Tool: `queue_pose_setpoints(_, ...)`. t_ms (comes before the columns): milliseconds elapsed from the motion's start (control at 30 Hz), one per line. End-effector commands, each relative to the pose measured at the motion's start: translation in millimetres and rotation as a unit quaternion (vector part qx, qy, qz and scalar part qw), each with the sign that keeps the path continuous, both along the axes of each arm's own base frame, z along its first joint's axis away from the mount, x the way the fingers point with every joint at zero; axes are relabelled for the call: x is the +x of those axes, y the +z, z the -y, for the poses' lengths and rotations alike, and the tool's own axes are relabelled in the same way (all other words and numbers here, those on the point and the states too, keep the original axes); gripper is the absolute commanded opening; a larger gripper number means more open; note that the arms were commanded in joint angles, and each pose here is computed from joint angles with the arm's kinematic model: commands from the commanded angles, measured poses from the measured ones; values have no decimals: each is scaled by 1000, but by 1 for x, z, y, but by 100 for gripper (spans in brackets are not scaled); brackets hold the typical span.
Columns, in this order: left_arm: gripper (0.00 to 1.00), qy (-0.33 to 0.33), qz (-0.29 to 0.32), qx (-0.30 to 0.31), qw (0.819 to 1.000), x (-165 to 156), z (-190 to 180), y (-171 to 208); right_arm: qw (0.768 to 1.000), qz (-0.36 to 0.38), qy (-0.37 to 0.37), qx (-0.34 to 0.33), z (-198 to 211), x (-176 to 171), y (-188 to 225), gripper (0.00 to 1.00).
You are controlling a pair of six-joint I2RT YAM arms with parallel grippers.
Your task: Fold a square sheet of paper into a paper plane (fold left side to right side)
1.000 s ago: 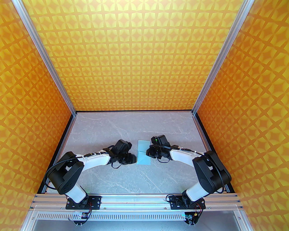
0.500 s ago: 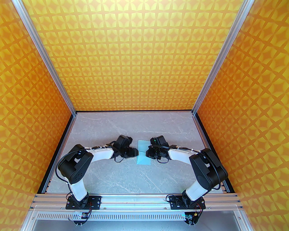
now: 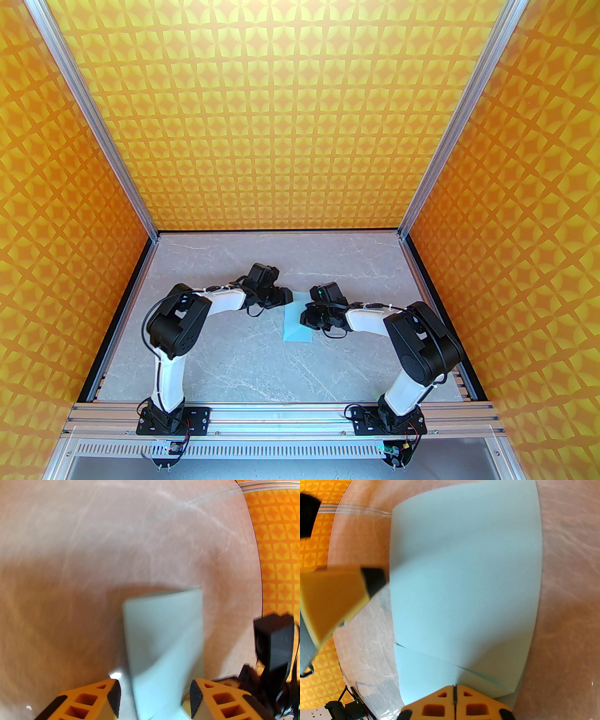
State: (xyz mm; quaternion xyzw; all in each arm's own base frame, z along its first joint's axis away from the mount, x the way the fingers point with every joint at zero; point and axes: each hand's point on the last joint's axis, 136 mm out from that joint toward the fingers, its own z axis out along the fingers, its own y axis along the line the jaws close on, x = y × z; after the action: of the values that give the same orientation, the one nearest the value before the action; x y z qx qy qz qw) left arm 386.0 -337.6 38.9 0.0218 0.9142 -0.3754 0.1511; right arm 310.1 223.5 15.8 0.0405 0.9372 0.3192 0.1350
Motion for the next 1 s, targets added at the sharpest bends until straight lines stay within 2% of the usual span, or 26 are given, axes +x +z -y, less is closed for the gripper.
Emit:
queue_pose_setpoints(0, 54, -16, -20, 4, 1000, -5, 6, -19, 999, -29, -1, -25, 6, -10, -22, 4)
queue_pose_setpoints(200, 52, -53, -9, -32, 998, -18, 20, -7, 999, -34, -3, -26, 6, -11, -27, 3)
queue_pose_setpoints(667, 48, -110, -9, -49, 993, -78, 5, -1, 999, -37, -6, -31, 6, -8, -27, 3)
queue_pose_setpoints(800, 44, -114, -18, -48, 992, -88, 2, -9, 999, -36, -8, -28, 5, -6, -26, 3)
queue_pose_setpoints(967, 33, -114, -27, -60, 991, -94, 6, -16, 999, -27, -5, -20, 2, -4, -16, 3)
